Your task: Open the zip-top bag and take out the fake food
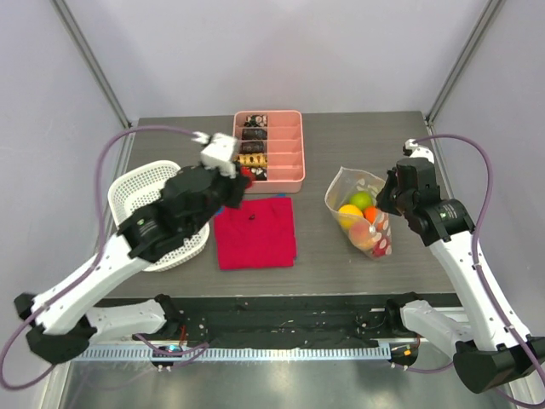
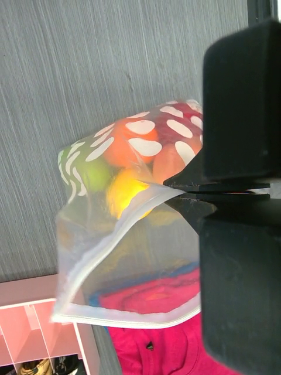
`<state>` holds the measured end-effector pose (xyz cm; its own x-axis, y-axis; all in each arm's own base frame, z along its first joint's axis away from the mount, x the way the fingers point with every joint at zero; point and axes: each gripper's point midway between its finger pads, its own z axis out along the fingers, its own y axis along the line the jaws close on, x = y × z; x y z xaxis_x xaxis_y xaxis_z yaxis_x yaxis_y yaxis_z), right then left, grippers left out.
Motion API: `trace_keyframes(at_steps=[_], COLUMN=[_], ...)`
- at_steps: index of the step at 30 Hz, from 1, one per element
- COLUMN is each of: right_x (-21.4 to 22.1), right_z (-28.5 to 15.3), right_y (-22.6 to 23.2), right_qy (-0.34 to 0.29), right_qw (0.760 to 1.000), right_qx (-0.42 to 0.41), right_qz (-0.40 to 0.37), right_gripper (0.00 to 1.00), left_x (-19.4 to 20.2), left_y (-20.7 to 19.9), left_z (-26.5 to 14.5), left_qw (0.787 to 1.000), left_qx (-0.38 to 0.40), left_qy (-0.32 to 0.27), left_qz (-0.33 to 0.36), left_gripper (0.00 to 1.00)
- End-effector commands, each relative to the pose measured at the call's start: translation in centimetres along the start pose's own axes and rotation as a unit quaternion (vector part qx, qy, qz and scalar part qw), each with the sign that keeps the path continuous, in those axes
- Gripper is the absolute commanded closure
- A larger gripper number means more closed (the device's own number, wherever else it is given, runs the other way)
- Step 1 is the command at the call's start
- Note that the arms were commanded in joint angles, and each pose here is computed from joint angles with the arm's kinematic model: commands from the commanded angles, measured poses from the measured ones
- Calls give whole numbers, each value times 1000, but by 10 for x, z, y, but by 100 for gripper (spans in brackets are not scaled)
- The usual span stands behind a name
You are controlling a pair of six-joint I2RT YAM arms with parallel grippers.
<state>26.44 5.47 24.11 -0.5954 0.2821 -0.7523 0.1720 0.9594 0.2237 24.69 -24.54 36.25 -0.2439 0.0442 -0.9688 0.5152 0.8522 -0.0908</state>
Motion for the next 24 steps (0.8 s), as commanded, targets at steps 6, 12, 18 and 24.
trace_keyframes(at_steps=[6,12,18,24], right_x=[-29,-22,-20,-22], right_z=[-18,-15,-20,-23], right_y=[13,16,25,25], right_qy=[-53,-40,-35,-39], right_qw=[998,998,996,996], right_qx=[-37,-50,-78,-78], right_qz=[-14,-19,-17,-18], right_gripper=[99,98,99,99], left_x=[112,172,200,183], left_y=[178,208,208,189], left_z=[-68,-70,-56,-40], left_qw=[925,887,879,903], left_qx=[-371,-434,-433,-372], left_qy=[77,125,153,150], left_qz=[-37,-93,-128,-154], left_gripper=[100,100,51,0])
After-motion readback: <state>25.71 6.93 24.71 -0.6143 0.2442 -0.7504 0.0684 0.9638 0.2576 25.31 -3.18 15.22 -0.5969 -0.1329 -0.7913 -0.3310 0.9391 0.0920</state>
